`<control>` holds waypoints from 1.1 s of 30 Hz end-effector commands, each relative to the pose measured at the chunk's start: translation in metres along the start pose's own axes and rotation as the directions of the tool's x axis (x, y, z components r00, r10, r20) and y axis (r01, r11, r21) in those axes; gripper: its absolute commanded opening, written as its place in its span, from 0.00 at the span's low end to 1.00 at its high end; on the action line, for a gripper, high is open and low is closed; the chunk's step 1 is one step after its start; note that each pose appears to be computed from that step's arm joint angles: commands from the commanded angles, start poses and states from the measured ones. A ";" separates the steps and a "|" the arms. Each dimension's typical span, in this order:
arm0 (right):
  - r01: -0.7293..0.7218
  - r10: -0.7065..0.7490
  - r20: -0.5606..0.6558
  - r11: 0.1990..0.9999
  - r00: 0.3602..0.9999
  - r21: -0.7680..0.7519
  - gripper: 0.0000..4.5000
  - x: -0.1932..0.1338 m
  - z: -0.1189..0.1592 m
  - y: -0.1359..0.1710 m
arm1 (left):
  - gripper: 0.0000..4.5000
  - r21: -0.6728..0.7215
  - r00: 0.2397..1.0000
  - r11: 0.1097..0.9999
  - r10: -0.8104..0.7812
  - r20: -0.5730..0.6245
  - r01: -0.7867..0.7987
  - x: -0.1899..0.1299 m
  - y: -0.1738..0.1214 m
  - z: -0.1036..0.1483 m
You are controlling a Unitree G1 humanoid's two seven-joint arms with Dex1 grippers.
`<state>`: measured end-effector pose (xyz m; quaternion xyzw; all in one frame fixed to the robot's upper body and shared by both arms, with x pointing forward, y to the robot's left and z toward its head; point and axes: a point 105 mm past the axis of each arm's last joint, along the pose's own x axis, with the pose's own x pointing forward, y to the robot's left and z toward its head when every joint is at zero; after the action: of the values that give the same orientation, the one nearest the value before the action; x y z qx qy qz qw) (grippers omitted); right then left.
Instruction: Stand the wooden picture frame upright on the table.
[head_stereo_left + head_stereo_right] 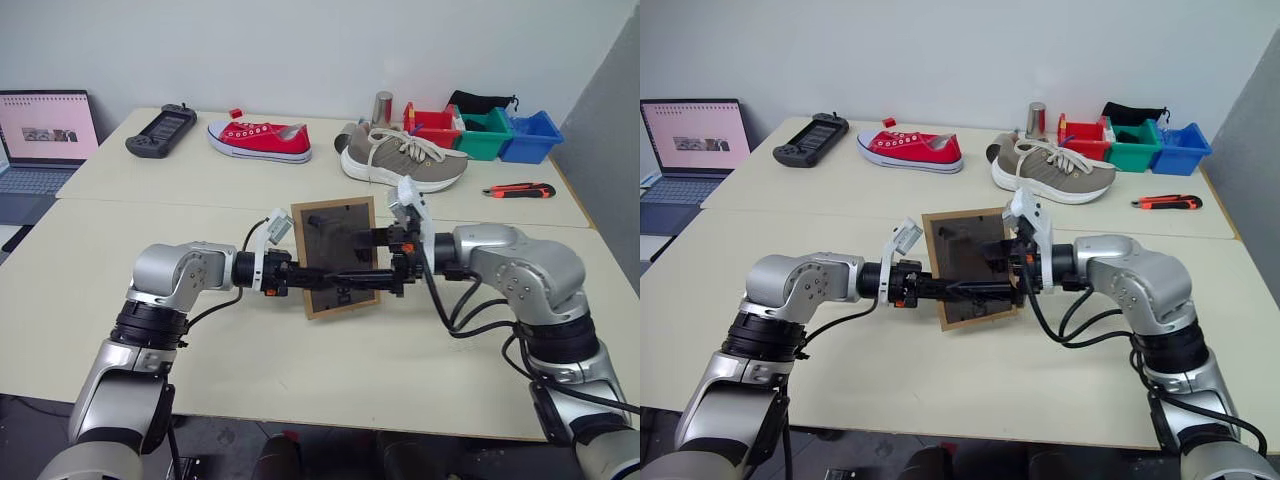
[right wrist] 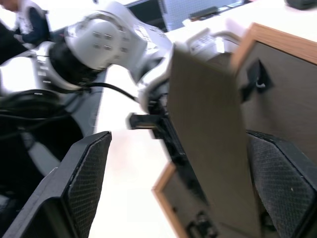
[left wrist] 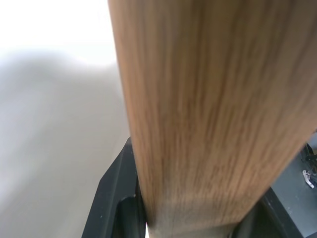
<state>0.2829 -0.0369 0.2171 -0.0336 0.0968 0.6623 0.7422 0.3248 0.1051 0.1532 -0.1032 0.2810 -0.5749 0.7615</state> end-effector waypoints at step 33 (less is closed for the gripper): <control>0.174 -0.004 0.177 -0.150 0.984 -0.973 0.97 -0.044 -0.023 -0.025 | 0.29 -0.429 0.930 0.831 -0.361 0.069 0.355 0.001 -0.061 -0.004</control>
<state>0.3127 -0.0941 0.1907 -0.5615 -0.4314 0.4559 0.5392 0.2771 0.0869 0.1677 -0.3150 0.3935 -0.6123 0.6091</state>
